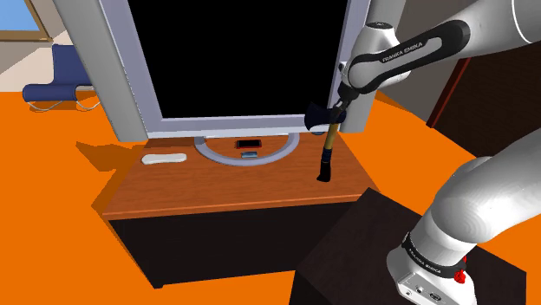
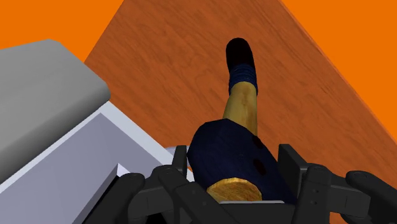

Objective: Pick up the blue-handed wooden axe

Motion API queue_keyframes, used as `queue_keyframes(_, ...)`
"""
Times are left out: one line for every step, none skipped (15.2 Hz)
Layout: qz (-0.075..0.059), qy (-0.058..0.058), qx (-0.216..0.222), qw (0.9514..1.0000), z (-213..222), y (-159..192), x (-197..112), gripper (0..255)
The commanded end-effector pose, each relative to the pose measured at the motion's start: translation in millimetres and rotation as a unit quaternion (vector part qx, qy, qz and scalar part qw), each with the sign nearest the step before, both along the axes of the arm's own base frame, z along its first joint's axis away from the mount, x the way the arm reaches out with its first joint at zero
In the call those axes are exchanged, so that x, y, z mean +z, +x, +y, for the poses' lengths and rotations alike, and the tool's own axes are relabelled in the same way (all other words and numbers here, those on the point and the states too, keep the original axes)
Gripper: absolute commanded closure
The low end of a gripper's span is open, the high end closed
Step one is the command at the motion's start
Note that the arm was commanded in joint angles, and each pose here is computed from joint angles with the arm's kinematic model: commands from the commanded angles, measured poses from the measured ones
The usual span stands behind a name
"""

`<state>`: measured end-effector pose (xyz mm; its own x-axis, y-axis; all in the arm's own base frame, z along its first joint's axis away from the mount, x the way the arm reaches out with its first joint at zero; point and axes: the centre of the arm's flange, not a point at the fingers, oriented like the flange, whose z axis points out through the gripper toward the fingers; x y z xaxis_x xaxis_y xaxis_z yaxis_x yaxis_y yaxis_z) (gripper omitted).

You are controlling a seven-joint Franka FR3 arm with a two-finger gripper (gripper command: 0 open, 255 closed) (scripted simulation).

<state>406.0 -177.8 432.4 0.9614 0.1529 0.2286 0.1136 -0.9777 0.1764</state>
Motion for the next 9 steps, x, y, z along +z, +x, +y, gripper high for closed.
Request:
queue_keyframes(0.001,0.0,0.0,1.0,0,0,-1,255)
queue_keyframes(0.001,0.0,0.0,1.0,1,0,-1,255)
queue_keyframes(0.001,0.0,0.0,1.0,1,0,4,255)
queue_keyframes(0.001,0.0,0.0,1.0,1,0,10,255)
queue_keyframes(0.001,0.0,0.0,1.0,1,0,15,255)
queue_keyframes(0.001,0.0,0.0,1.0,1,0,20,255)
queue_keyframes(0.001,0.0,0.0,1.0,1,0,25,255)
queue_keyframes(0.001,0.0,0.0,1.0,1,0,31,255)
queue_keyframes(0.001,0.0,0.0,1.0,1,0,36,255)
